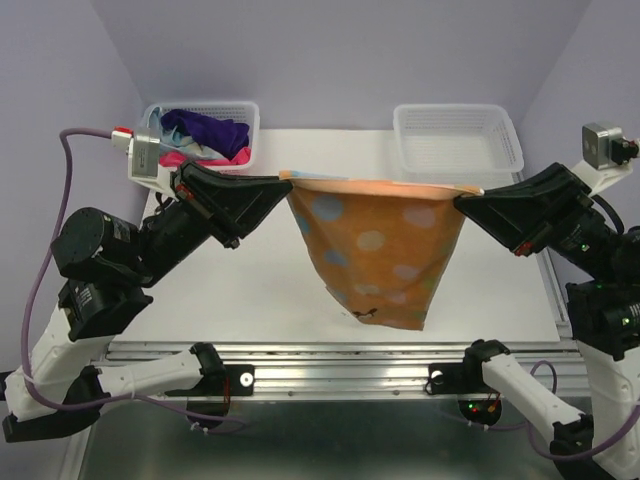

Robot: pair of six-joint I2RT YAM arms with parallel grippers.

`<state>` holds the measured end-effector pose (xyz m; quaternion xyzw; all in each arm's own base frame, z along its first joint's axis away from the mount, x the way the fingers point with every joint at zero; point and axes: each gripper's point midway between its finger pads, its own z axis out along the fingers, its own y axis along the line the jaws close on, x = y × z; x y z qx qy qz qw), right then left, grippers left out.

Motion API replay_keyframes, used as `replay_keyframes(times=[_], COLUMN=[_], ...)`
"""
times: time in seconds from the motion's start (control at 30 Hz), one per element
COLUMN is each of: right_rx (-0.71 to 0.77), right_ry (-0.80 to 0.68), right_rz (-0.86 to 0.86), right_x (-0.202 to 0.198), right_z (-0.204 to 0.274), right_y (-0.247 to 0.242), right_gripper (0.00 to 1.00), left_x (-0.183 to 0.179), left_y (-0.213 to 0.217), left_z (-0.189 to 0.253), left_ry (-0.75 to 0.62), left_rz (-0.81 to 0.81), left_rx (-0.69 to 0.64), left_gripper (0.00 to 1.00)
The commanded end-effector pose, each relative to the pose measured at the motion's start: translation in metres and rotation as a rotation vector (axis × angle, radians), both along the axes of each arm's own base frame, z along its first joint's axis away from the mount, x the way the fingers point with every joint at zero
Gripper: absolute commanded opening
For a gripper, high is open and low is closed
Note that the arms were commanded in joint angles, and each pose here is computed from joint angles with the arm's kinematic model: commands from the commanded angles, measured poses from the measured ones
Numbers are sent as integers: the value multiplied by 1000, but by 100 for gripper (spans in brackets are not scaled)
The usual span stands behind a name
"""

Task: Fold and stack the towels
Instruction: Flatten out the crumpled towel

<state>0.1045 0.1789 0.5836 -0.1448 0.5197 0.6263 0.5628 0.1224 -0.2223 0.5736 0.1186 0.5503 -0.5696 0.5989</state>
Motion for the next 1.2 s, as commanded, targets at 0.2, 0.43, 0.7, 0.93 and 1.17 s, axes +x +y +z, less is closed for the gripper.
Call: replay_keyframes(times=[0.2, 0.43, 0.7, 0.93, 1.17], right_rx=[-2, -4, 11, 14, -20], right_ry=[35, 97, 228, 276, 324], right_rz=[-37, -128, -201, -298, -296], right_x=[-13, 19, 97, 174, 240], right_z=[-16, -39, -86, -118, -149], right_y=[-8, -10, -1, 6, 25], right_gripper=[1, 1, 1, 1, 1], left_x=[-27, -5, 59, 116, 202], left_y=[3, 1, 26, 34, 48], left_z=[5, -19, -62, -102, -126], left_ry=[-3, 46, 172, 210, 167], left_rz=[-138, -37, 321, 577, 592], left_rx=[-99, -78, -112, -41, 17], left_gripper=[0, 0, 0, 0, 0])
